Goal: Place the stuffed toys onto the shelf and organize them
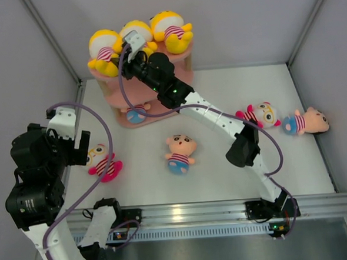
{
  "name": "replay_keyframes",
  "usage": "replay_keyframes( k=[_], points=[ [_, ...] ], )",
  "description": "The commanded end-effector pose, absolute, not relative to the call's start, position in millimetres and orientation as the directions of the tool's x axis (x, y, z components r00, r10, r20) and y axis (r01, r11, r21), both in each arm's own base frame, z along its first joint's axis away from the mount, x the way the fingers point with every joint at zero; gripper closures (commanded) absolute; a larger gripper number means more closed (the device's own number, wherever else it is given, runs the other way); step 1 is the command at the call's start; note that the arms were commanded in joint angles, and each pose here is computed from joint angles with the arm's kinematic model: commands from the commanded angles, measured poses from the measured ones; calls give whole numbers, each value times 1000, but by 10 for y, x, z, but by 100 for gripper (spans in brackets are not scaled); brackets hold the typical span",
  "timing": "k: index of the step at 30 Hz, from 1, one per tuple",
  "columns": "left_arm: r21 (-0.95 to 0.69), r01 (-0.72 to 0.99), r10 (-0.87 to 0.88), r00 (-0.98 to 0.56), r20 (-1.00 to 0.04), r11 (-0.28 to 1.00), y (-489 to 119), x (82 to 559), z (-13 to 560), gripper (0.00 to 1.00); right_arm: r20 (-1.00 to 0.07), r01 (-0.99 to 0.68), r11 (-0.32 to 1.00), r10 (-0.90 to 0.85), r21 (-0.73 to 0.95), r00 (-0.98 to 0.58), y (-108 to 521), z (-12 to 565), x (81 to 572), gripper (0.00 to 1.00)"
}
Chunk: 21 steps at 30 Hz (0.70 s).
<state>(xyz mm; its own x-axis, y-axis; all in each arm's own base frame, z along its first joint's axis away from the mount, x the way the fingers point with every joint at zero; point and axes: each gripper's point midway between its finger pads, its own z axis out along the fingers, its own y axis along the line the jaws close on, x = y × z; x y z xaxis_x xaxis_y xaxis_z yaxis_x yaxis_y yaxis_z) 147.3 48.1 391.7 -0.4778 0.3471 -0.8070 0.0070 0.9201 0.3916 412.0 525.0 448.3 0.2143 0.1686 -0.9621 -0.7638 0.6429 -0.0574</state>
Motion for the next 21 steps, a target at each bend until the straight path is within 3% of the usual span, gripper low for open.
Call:
replay_keyframes(
  k=[1, 15, 21],
  points=[
    [389, 20, 355, -455, -817, 921, 444, 1473, 3937, 1, -932, -759, 650, 244, -48, 268, 5089, 4899, 4031, 73],
    [371, 55, 352, -467, -811, 927, 391, 1484, 3821, 2, -912, -759, 646, 259, -82, 319, 4904, 5267, 3742, 47],
    [347, 133, 363, -529, -767, 928, 338, 1573, 3492, 1, -898, -755, 648, 269, -99, 349, 4695, 5501, 3584, 29]
  ],
)
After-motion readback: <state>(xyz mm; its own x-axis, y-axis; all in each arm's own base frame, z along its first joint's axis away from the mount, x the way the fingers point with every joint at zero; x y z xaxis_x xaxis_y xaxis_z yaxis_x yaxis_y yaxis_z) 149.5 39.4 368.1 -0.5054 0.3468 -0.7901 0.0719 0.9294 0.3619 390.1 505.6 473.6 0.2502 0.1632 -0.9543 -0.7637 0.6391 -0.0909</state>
